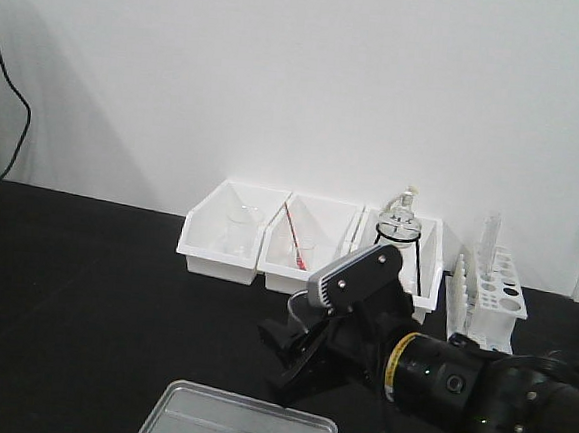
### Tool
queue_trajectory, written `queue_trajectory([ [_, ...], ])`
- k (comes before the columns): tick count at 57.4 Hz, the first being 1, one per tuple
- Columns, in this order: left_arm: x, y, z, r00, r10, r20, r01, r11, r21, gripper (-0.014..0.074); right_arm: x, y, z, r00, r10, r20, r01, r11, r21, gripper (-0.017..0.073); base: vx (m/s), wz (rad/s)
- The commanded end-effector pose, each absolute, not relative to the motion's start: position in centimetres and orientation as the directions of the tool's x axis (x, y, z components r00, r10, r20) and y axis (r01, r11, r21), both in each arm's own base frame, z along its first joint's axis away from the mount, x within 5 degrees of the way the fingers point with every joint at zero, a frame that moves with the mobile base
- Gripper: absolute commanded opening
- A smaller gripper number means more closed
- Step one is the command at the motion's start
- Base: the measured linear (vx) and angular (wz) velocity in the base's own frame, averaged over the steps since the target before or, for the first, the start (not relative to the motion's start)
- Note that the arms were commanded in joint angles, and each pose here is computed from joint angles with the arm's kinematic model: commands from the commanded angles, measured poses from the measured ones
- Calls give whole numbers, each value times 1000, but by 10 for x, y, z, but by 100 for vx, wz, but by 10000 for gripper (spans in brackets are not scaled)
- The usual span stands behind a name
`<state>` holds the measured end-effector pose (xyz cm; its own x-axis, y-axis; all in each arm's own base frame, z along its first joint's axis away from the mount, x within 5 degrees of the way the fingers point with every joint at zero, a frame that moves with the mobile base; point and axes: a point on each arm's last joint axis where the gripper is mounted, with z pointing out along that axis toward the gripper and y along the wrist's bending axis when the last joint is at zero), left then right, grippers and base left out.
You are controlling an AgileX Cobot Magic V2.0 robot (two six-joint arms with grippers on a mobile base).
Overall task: Move beaker to silver tray on left bench
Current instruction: 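Lower the held beaker onto the silver tray with the right gripper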
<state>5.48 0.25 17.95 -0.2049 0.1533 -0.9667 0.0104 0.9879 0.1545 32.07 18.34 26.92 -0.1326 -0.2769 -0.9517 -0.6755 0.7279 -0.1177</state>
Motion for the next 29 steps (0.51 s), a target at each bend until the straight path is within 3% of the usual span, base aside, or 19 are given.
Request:
queue_trajectory([
  [1,56,1,178,-137,143,-980,11,990,143,-6,328,192,274,-29,-234,-972,-720,679,-142,-6,0,0],
  [14,56,1,178,-137,143,-980,11,990,143,-6,348,204,226,-50,-177,-983,-731,677,-85,-6,0,0],
  [29,56,1,178,-137,143,-980,11,990,143,-6,363,205,179,-99,-220,-971,-686,722,-94,-6,0,0],
])
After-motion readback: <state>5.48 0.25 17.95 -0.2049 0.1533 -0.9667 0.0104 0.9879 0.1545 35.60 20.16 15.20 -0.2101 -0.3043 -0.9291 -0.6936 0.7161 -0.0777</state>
